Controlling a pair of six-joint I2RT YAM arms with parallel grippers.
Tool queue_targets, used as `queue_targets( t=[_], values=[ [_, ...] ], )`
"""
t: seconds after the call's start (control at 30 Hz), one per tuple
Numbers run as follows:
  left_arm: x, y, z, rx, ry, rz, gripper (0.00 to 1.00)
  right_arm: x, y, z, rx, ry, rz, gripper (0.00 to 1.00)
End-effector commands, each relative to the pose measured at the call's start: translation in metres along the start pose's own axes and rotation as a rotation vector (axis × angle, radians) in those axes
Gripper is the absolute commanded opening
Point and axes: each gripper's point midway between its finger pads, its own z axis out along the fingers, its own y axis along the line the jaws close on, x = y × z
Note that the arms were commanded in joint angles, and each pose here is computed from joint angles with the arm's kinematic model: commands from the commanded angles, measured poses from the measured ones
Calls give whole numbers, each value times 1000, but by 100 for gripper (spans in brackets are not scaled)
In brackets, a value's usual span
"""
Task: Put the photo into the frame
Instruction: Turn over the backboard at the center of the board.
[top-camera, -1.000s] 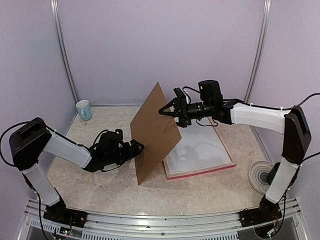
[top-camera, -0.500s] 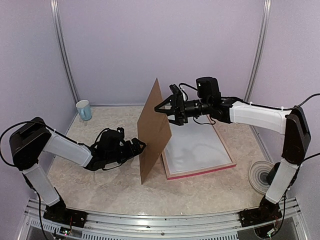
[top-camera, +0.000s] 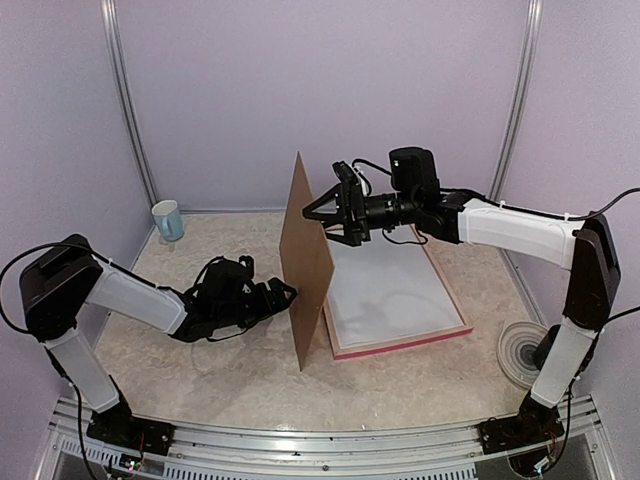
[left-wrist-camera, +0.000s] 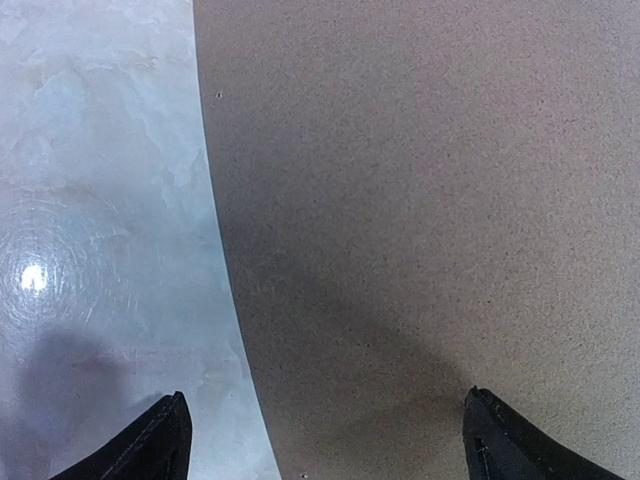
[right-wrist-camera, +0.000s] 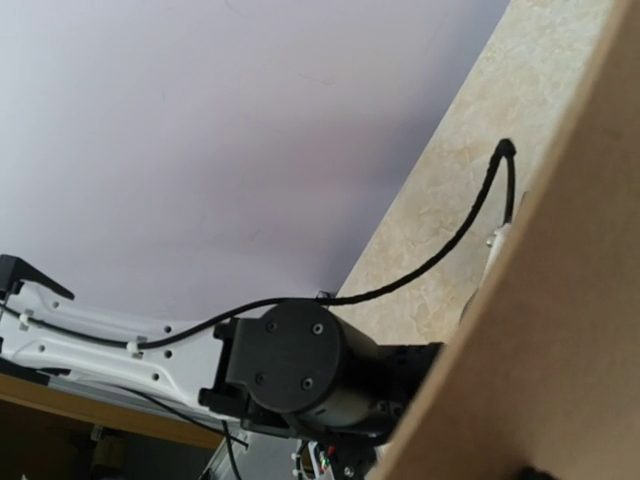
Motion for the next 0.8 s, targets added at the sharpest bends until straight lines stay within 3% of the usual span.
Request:
queue_targets(
  t=[0.0, 0.77],
  values=[
    [-1, -16, 2, 35, 8, 21, 93, 3, 15, 6, -42, 20, -28, 85],
    [-14, -34, 16, 56, -7, 43, 93, 14, 23, 11, -60, 37, -33, 85]
  ],
)
